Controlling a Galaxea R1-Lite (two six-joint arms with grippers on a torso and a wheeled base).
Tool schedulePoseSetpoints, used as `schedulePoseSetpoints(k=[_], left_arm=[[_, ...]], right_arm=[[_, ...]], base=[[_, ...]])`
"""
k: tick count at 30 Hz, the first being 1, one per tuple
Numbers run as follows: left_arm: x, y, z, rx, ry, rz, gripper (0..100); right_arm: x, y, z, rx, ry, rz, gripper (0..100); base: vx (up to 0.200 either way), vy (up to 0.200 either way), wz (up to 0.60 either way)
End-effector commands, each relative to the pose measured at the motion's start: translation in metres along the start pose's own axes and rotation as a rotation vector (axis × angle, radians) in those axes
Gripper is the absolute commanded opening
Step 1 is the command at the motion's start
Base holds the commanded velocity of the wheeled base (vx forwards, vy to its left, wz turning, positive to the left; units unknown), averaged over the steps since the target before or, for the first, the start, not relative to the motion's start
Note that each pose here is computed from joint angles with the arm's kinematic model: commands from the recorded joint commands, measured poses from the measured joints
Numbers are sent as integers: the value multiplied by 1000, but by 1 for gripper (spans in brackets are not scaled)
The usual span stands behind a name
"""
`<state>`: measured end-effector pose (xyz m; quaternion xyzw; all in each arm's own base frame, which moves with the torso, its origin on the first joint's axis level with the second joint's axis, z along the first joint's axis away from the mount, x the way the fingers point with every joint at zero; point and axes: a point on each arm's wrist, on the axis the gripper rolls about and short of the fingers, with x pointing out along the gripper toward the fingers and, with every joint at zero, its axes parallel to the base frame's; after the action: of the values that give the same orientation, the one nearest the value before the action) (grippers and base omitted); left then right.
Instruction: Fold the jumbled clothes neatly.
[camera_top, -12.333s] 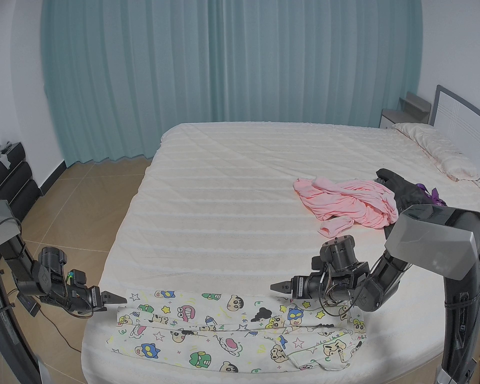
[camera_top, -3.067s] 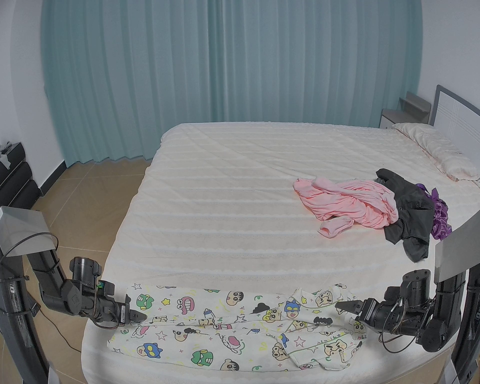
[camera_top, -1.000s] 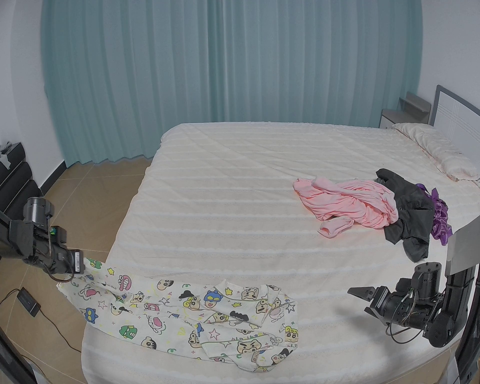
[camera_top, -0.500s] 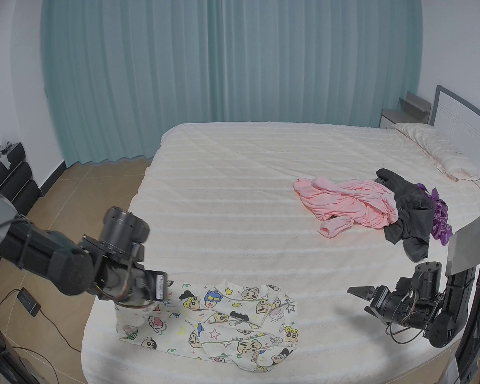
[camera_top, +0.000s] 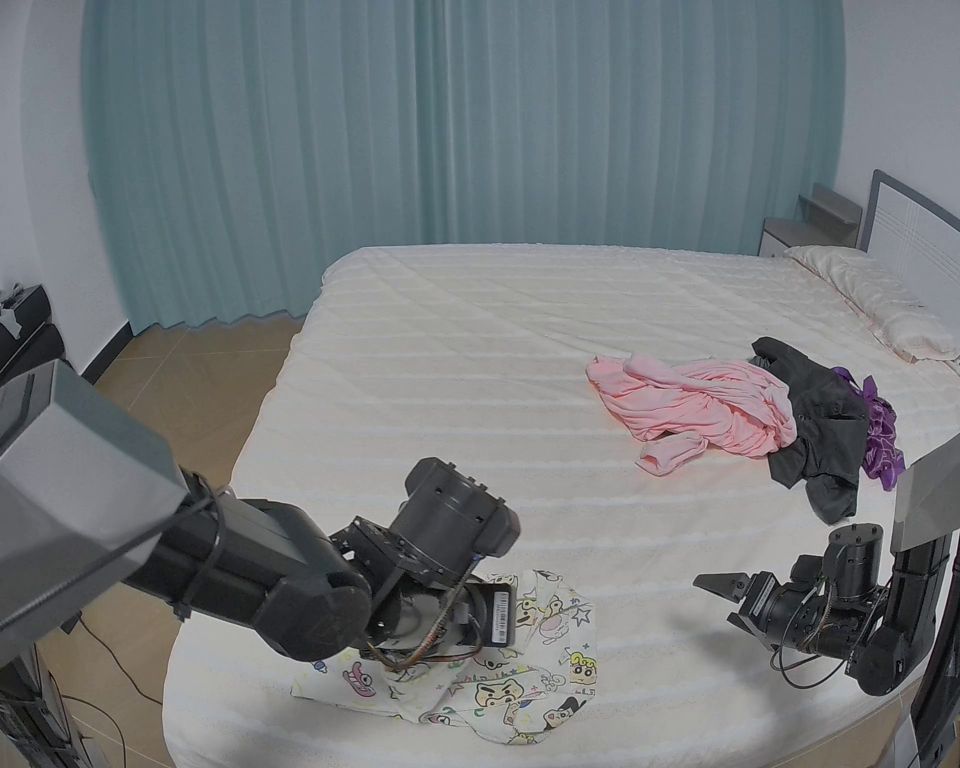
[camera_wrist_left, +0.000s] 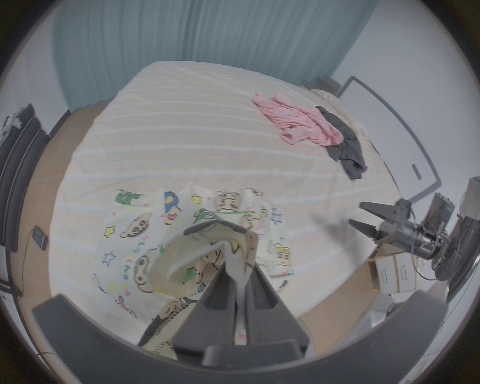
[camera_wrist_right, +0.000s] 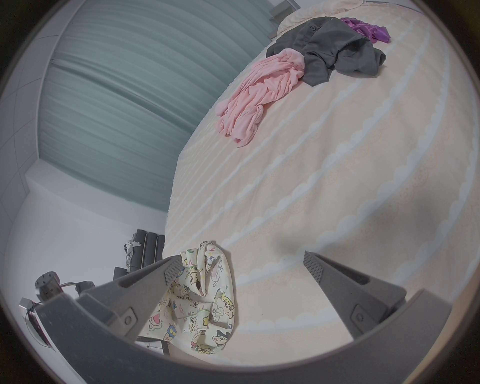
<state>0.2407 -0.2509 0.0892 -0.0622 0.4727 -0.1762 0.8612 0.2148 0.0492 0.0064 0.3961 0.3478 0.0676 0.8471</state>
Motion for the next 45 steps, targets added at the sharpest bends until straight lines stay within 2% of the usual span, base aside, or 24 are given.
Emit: schedulePoseSetpoints(k=[1, 4, 13, 14, 18, 23, 28, 34, 36, 37, 39, 40, 41, 43, 44, 45], left_arm=[[0, -9, 4, 7, -5, -41, 0], [-6, -14, 10, 4, -17, -97, 0], [-5, -19, 15, -15, -47, -145, 0], [-5, -20, 15, -18, -49, -147, 100], [-7, -24, 21, -56, -82, -198, 100], [-9, -27, 18, -64, -80, -202, 100], [-32, -19, 20, -130, -102, -216, 100], [-69, 23, -8, -193, -78, -177, 100], [-79, 41, -24, -257, -38, -182, 100], [-80, 43, -25, -262, -35, -183, 100], [-87, 65, -47, -339, 34, -184, 100], [-87, 65, -47, -339, 34, -184, 100], [-89, 80, -61, -364, 82, -176, 100], [-91, 93, -70, -397, 109, -164, 100], [-91, 93, -70, -397, 109, -164, 100], [-95, 105, -76, -434, 129, -165, 100]], right_arm=[[-3, -1, -2, 1, 7, -7, 100], [-3, -1, -3, 0, 9, -6, 100], [-2, -1, -3, -2, 12, -4, 100], [-3, 0, -3, -3, 11, -3, 100], [-2, -1, -3, -2, 12, -4, 100], [-2, -1, -3, -2, 12, -4, 100], [-2, 0, -4, -2, 13, -4, 100], [-2, 3, -6, -12, 20, 7, 100], [-3, 8, -8, -29, 29, 27, 100], [-3, 8, -8, -27, 29, 27, 100], [-2, 14, -13, -51, 45, 52, 100], [-2, 14, -13, -51, 45, 52, 100], [1, 18, -16, -66, 60, 69, 100], [3, 22, -20, -80, 77, 83, 100], [3, 22, -20, -80, 77, 83, 100], [6, 25, -24, -92, 87, 94, 100]], base=[[0, 0, 0], [0, 0, 0], [0, 0, 0], [0, 0, 0], [0, 0, 0], [0, 0, 0], [0, 0, 0], [0, 0, 0], [0, 0, 0], [0, 0, 0], [0, 0, 0], [-200, 200, 0], [-200, 200, 0], [-200, 200, 0], [-200, 200, 0], [-200, 200, 0]])
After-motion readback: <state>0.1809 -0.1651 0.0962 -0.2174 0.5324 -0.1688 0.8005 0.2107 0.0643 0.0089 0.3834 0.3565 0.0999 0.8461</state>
